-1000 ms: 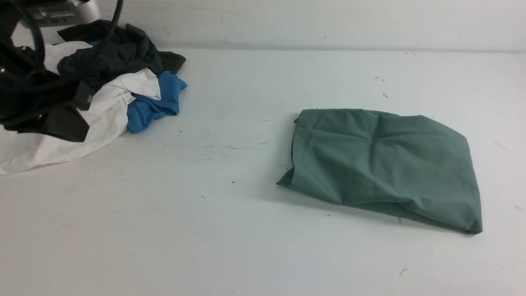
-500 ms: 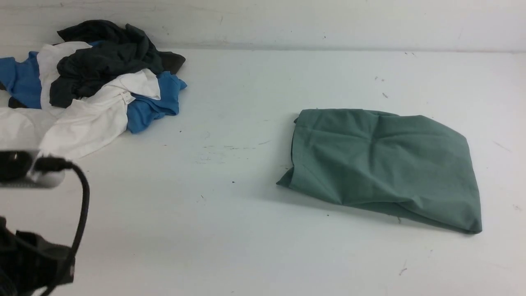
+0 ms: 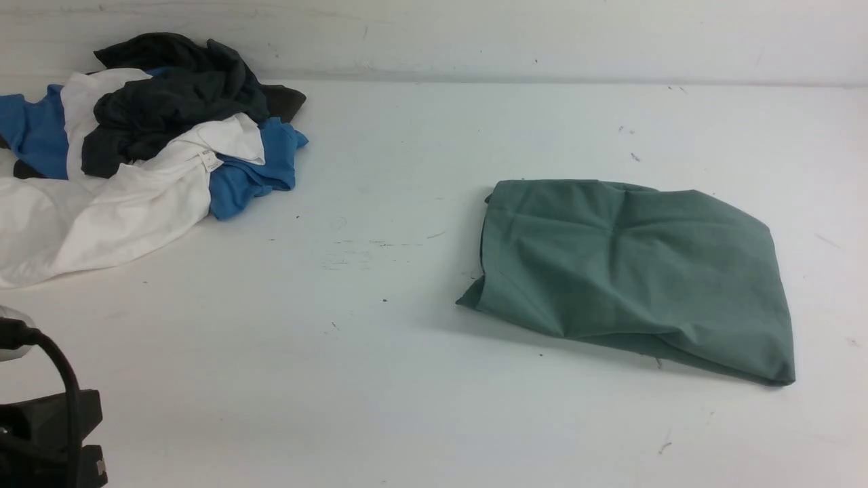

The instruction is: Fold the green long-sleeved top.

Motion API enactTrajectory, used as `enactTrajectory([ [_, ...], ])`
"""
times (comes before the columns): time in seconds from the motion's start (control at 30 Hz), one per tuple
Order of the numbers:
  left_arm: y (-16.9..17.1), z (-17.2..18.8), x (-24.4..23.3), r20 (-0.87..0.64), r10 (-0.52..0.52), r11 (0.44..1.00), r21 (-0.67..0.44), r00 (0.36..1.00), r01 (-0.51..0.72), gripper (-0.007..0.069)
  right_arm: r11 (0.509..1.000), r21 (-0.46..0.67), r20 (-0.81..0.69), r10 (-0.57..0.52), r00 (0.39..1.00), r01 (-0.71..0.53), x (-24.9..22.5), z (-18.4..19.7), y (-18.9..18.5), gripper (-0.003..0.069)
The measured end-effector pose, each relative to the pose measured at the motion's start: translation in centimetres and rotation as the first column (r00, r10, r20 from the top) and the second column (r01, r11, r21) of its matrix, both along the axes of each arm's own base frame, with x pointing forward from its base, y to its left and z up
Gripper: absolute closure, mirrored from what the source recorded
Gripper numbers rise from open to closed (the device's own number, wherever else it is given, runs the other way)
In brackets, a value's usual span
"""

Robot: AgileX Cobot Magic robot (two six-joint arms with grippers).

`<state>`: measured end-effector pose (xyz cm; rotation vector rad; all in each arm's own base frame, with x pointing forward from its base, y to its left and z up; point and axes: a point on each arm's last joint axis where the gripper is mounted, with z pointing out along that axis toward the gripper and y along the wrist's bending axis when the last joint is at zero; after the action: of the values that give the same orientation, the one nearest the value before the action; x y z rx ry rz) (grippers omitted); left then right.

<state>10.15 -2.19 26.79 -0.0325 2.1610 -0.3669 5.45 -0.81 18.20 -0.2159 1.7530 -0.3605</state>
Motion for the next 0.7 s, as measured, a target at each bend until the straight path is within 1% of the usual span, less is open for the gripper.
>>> enactTrajectory([
  [0.07, -0.1, 0.9, -0.1, 0.002, -0.017, 1.000, -0.002, 1.000, 0.017, 0.0629, 1.000, 0.004, 0.000, 0.001, 1.000, -0.001, 0.0, 0.0, 0.0, 0.0673],
  [0.17, -0.4, 3.7, -0.4, 0.034, -0.054, 0.999, 0.009, 0.998, 0.054, 0.0629, 0.999, 0.028, 0.000, 0.021, 1.000, -0.021, 0.0, 0.0, 0.2, 0.0673],
  [0.2, -0.4, 4.1, -0.6, 0.033, -0.064, 0.998, 0.012, 0.997, 0.063, 0.0629, 0.999, 0.039, 0.001, 0.030, 1.000, -0.030, 0.0, 0.0, 0.2, 0.0673],
  [0.23, -0.6, 6.3, -1.0, 0.060, -0.087, 0.996, 0.025, 0.994, 0.086, 0.0629, 0.996, 0.073, 0.004, 0.055, 0.998, -0.055, 0.0, 0.0, 0.4, 0.0673],
  [0.4, -0.8, 10.0, -2.8, 0.050, -0.134, 0.989, 0.063, 0.990, 0.131, 0.0629, 0.987, 0.136, 0.009, 0.088, 0.996, -0.088, 0.0, 0.0, 0.8, 0.0673],
  [0.47, -0.8, 10.4, -3.3, 0.024, -0.145, 0.987, 0.072, 0.989, 0.143, 0.0629, 0.986, 0.141, 0.007, 0.089, 0.996, -0.089, 0.0, 0.0, 0.8, 0.0673],
  [0.57, -0.8, 9.9, -4.3, -0.082, -0.174, 0.978, 0.097, 0.981, 0.182, 0.0629, 0.985, 0.146, 0.007, 0.091, 0.996, -0.091, 0.0, -0.1, 0.8, 0.0673],
  [0.63, -0.6, 9.4, -4.6, -0.144, -0.174, 0.974, 0.121, 0.974, 0.192, 0.0629, 0.985, 0.146, 0.007, 0.091, 0.996, -0.091, 0.0, -0.1, 0.8, 0.0673],
  [0.7, -0.4, 8.9, -4.8, -0.164, -0.164, 0.972, 0.139, 0.973, 0.187, 0.0629, 0.985, 0.146, 0.006, 0.091, 0.996, -0.091, 0.0, -0.1, 0.8, 0.0673],
])
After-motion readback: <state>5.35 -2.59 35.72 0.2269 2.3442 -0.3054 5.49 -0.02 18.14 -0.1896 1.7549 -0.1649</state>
